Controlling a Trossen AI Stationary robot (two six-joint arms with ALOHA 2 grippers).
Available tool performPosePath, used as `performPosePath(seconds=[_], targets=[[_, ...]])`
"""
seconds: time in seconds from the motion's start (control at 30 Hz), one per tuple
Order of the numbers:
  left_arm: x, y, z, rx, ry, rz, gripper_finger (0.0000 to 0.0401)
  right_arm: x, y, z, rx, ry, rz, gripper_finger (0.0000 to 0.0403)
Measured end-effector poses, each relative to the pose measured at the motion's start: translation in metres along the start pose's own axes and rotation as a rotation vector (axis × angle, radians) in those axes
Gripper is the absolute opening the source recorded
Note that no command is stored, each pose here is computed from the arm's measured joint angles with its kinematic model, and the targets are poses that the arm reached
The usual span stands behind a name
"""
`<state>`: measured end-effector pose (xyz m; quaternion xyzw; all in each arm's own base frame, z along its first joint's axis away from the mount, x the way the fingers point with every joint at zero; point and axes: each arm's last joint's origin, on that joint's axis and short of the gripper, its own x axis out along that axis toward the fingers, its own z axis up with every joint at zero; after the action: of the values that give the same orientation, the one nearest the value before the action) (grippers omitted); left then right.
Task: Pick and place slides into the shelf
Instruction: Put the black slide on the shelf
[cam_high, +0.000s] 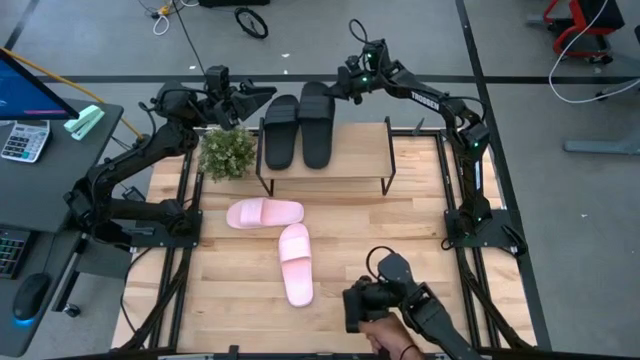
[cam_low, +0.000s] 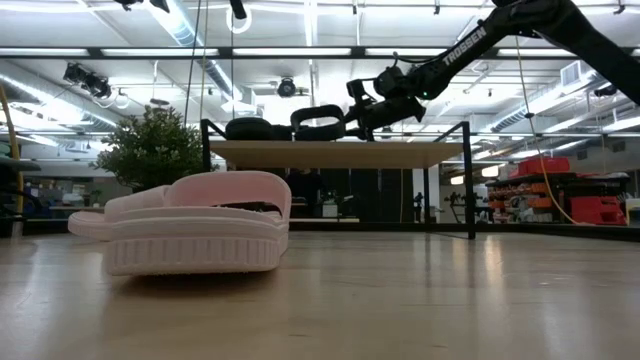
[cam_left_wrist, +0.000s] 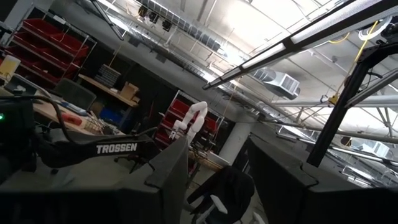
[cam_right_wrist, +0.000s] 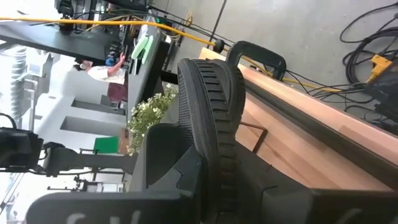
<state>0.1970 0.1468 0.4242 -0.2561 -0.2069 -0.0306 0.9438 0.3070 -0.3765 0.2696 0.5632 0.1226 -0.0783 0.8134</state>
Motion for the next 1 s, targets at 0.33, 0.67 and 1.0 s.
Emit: performPosePath(seconds=[0.33, 0.67, 1.0], targets=[[0.000, 0.000, 0.000, 0.000, 0.000, 0.000, 0.0172, 0.003, -0.002, 0.000, 0.001, -0.033, -0.038, 0.0062], [0.000, 0.000, 0.000, 0.000, 0.000, 0.000, 0.0172, 0.025, -0.022, -0.010, 0.050, 0.025, -0.059, 0.0062], [0.000, 0.000, 0.000, 0.014, 0.000, 0.000, 0.0172, 0.028, -0.022, -0.012, 0.029, 0.040, -0.060, 0.0066]])
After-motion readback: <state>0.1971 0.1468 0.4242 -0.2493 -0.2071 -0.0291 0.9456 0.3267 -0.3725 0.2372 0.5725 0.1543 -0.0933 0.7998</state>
